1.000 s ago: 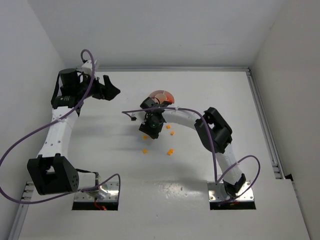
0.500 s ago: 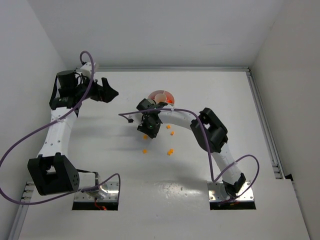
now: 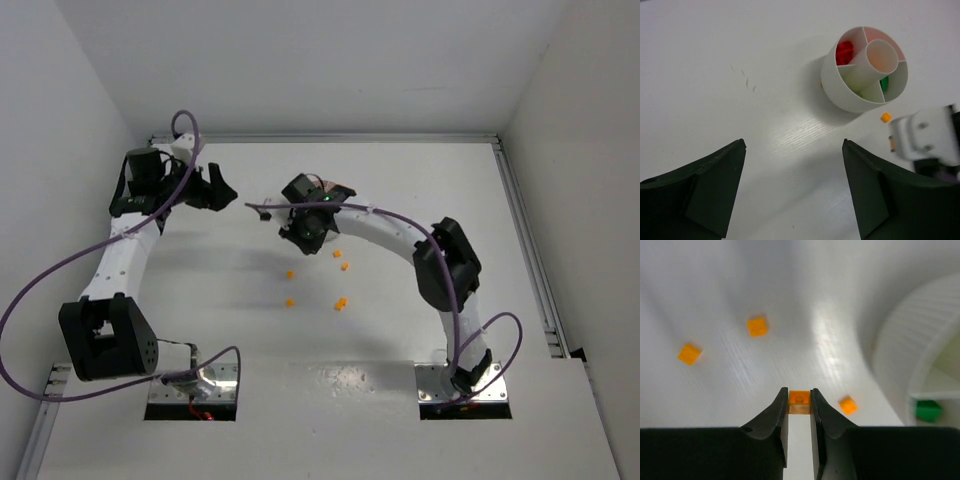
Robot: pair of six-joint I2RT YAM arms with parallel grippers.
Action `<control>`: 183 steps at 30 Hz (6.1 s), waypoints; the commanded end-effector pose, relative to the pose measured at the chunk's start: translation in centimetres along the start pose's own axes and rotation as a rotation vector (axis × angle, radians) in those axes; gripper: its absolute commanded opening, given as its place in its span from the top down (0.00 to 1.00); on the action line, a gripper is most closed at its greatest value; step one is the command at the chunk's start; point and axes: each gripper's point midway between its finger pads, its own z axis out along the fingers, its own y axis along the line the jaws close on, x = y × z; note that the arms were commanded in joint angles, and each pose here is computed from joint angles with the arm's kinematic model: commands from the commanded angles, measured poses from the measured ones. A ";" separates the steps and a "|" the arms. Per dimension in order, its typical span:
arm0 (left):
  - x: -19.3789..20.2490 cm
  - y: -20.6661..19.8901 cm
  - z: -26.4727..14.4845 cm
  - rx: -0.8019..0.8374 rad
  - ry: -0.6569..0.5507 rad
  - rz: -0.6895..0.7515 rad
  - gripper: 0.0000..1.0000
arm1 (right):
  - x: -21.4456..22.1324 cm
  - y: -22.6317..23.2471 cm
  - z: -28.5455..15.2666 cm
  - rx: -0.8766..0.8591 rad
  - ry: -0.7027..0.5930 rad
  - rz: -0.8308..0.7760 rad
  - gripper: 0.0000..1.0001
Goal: Sort the legos into containers by color
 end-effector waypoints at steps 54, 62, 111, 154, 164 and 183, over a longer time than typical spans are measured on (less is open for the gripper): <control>20.2 -14.1 7.5 0.077 0.557 0.222 0.42 | 4.0 -21.7 -17.5 0.480 -0.258 0.479 0.56; 22.0 -14.1 8.3 -0.058 0.671 0.211 0.49 | 5.7 -22.3 -18.4 0.477 -0.259 0.512 0.56; 2.4 -21.6 10.1 0.228 0.177 0.229 0.90 | 8.4 -22.0 -17.8 0.467 -0.224 0.561 0.56; 0.1 -13.6 19.5 0.088 0.204 0.050 0.48 | 10.4 -17.7 -15.6 0.315 -0.146 0.475 0.36; -11.8 -5.3 9.8 -0.048 -0.102 -0.106 0.43 | 3.1 -2.2 -9.8 -0.059 -0.172 0.144 0.39; -3.6 2.1 0.2 -0.106 -0.006 -0.270 0.38 | -0.1 13.2 -0.8 -0.313 -0.137 -0.706 0.31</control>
